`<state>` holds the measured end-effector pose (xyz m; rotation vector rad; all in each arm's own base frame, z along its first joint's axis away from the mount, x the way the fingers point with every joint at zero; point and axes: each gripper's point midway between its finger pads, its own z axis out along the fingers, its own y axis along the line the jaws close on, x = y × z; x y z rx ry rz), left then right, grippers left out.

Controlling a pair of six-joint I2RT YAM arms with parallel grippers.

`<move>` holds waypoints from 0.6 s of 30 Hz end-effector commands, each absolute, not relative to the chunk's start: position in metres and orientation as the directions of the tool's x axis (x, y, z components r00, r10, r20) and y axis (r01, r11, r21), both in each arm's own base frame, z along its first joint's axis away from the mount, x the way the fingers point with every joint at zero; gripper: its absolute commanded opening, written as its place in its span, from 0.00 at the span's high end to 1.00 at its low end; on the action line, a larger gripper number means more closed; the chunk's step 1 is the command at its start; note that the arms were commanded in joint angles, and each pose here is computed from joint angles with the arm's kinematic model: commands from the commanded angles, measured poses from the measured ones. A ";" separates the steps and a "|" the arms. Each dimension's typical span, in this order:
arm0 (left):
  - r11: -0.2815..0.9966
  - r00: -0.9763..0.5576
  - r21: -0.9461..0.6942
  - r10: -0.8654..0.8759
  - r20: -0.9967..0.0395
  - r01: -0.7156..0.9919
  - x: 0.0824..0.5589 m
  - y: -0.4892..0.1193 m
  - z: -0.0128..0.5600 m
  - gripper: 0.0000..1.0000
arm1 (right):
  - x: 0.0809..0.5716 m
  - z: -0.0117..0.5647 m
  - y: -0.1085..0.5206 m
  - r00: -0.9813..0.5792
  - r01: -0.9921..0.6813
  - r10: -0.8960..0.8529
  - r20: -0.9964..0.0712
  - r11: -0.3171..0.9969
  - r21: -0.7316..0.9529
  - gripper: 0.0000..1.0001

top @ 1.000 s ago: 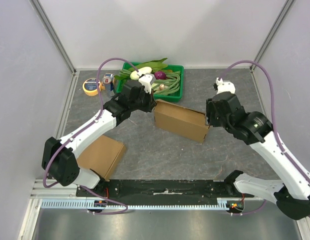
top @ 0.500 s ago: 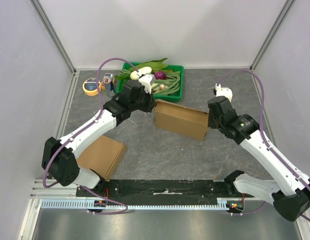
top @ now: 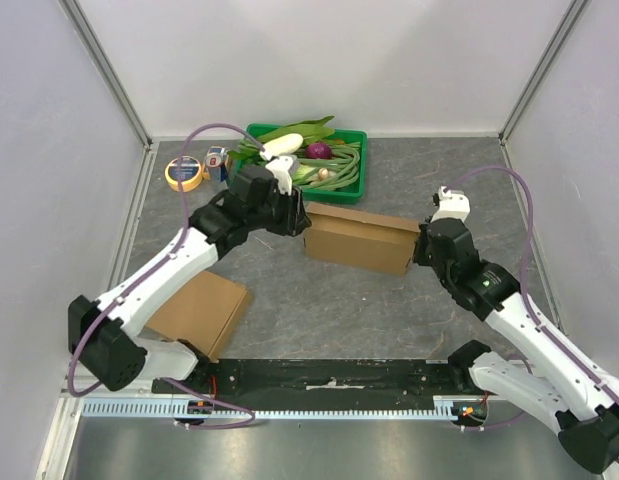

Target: Fold the paper box

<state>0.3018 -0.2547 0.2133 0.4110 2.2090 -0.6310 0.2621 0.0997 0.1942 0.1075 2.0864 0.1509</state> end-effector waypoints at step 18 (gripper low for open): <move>0.324 -0.693 -0.687 -0.119 -0.711 0.650 0.311 -0.364 0.209 0.84 | 0.258 0.189 0.132 -0.683 -0.116 0.028 -0.730 0.983 0.146 0.57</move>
